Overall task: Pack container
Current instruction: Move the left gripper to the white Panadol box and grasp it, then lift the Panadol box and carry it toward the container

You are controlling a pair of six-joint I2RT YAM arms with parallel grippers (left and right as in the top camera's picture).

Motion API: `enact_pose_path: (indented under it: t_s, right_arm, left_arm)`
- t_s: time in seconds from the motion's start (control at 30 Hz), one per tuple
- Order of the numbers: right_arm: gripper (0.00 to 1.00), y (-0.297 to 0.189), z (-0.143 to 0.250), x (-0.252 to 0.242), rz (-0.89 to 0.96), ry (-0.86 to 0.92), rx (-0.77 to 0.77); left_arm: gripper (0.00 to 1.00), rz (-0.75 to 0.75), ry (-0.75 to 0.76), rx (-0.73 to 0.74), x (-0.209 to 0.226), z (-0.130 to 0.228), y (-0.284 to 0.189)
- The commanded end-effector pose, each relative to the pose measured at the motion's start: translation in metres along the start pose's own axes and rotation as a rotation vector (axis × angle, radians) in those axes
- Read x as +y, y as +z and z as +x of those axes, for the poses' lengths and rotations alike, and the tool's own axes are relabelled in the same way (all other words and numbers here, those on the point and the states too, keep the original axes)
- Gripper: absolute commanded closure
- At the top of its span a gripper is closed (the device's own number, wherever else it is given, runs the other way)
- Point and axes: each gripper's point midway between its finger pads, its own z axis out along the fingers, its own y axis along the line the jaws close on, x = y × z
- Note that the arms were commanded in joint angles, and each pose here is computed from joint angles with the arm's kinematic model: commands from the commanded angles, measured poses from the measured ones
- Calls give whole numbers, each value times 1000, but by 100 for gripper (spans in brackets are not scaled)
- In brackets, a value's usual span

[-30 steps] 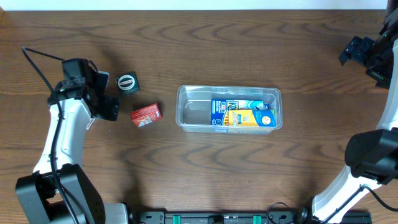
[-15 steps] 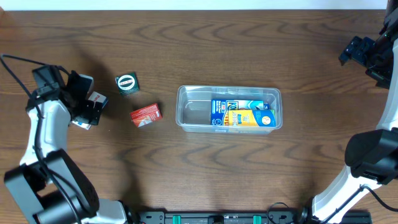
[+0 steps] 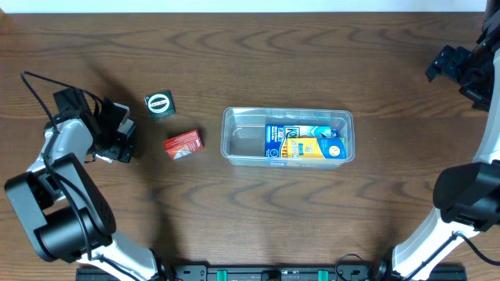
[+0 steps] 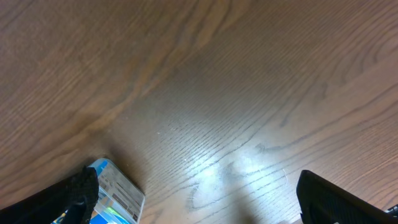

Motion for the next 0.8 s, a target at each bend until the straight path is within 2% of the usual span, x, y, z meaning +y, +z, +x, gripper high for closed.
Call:
enact_pose_path:
  t_s: [0.0, 0.3, 0.77]
  right_arm:
    - [1, -2, -4, -5, 11, -2, -13]
    - [1, -2, -4, -5, 11, -2, -13]
    - [1, -2, -4, -5, 11, -2, -13]
  left_arm:
    - [2, 14, 37, -10, 1, -4, 7]
    - [2, 53, 13, 31, -6, 5, 27]
    - [2, 73, -524, 100, -16, 16, 26]
